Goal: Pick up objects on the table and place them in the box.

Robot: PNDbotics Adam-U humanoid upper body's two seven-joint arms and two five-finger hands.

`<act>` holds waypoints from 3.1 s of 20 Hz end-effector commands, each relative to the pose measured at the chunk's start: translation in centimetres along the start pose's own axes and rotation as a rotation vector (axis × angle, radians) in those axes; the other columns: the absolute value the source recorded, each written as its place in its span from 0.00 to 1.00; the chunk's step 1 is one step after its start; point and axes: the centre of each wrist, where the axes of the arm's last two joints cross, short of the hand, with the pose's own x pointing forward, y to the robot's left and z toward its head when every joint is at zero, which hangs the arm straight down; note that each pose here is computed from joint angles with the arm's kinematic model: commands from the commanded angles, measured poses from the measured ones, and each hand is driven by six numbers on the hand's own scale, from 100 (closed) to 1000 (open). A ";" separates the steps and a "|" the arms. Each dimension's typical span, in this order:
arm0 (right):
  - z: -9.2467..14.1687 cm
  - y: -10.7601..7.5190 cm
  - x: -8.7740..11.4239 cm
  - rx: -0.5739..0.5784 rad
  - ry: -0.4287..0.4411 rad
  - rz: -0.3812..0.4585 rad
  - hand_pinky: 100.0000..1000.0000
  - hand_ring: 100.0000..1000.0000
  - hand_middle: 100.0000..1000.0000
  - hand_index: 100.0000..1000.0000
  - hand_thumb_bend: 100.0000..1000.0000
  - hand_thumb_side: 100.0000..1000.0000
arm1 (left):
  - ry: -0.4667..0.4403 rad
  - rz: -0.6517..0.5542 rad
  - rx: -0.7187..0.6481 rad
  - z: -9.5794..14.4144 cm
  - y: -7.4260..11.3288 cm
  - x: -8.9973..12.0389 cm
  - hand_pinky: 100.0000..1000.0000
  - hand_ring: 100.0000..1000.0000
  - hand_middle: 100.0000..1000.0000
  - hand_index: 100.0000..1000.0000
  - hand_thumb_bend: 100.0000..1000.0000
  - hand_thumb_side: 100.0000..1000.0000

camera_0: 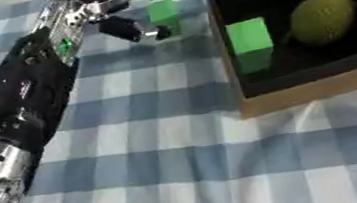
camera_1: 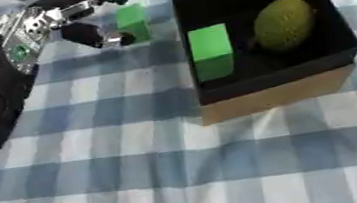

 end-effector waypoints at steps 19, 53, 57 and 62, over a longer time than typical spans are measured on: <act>-0.2 0.0 0.2 0.008 0.001 0.001 0.94 1.00 0.33 0.91 0.00 0.41 | 0.057 0.041 0.062 0.1 0.6 -0.2 0.79 0.64 0.39 0.69 0.00 0.29; -0.3 -0.7 0.2 -0.001 0.021 -0.005 0.94 1.00 0.35 0.90 0.00 0.41 | -0.244 0.123 0.211 -2.2 4.9 6.7 0.77 0.56 0.29 0.58 0.00 0.32; -0.7 -0.5 0.3 -0.005 0.017 -0.022 0.94 1.00 0.36 0.90 0.00 0.41 | -0.348 0.143 0.211 -3.3 5.0 9.9 0.77 0.56 0.29 0.59 0.00 0.34; -1.1 -0.4 0.3 -0.008 0.010 -0.036 0.94 1.00 0.36 0.90 0.00 0.41 | -0.389 0.160 0.202 -4.0 4.6 11.9 0.77 0.56 0.30 0.59 0.00 0.34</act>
